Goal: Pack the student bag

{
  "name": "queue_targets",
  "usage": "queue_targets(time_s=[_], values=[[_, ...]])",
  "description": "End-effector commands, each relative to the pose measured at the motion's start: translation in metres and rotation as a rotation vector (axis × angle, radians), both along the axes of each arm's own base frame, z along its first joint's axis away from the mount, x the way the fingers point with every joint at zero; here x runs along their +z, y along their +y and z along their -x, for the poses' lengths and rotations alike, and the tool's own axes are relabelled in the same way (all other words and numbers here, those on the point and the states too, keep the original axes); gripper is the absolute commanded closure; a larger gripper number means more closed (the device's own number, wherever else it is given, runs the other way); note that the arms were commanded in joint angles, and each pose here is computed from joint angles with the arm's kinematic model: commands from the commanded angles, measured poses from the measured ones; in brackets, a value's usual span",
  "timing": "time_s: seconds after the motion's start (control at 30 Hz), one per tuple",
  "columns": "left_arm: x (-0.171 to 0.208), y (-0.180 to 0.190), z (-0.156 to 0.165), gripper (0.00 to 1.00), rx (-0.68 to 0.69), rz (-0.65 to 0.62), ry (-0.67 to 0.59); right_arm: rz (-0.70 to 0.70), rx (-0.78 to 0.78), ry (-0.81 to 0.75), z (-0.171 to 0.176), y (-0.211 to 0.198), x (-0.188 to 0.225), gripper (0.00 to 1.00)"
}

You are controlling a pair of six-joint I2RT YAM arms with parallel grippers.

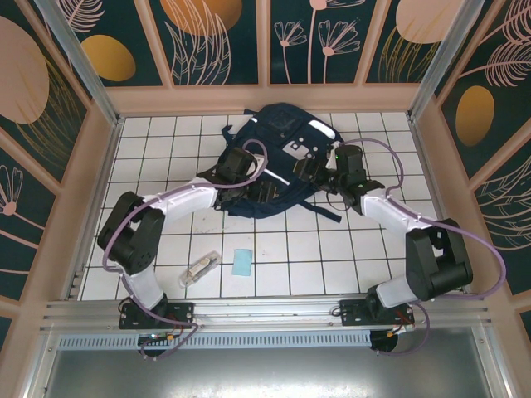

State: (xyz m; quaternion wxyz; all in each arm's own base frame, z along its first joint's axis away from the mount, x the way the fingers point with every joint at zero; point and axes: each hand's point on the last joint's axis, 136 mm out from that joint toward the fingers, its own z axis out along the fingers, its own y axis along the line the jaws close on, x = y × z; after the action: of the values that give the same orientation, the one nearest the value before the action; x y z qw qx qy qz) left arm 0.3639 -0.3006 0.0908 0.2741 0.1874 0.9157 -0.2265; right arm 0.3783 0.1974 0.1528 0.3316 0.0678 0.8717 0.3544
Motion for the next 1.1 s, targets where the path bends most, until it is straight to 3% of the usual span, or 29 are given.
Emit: queue_targets(time_s=[0.0, 0.4, 0.7, 0.97, 1.07], values=[[-0.006, -0.008, -0.003, 0.33, -0.069, -0.033, -0.005, -0.036, -0.007, -0.017, -0.011, 0.005, -0.006, 0.23], [0.003, -0.045, 0.021, 0.4, -0.193, 0.102, 0.106, -0.073, 0.024, 0.11, -0.021, 0.033, -0.063, 0.3], [-0.012, -0.033, 0.009, 0.36, -0.12, 0.025, 0.092, -0.126, 0.047, 0.133, -0.022, 0.054, -0.064, 0.36], [0.016, -0.053, 0.025, 0.42, -0.189, 0.162, 0.14, -0.138, 0.046, 0.142, -0.025, 0.056, -0.064, 0.68], [0.036, -0.051, 0.036, 0.41, -0.189, 0.209, 0.15, -0.141, 0.052, 0.143, -0.029, 0.057, -0.063, 0.88]])
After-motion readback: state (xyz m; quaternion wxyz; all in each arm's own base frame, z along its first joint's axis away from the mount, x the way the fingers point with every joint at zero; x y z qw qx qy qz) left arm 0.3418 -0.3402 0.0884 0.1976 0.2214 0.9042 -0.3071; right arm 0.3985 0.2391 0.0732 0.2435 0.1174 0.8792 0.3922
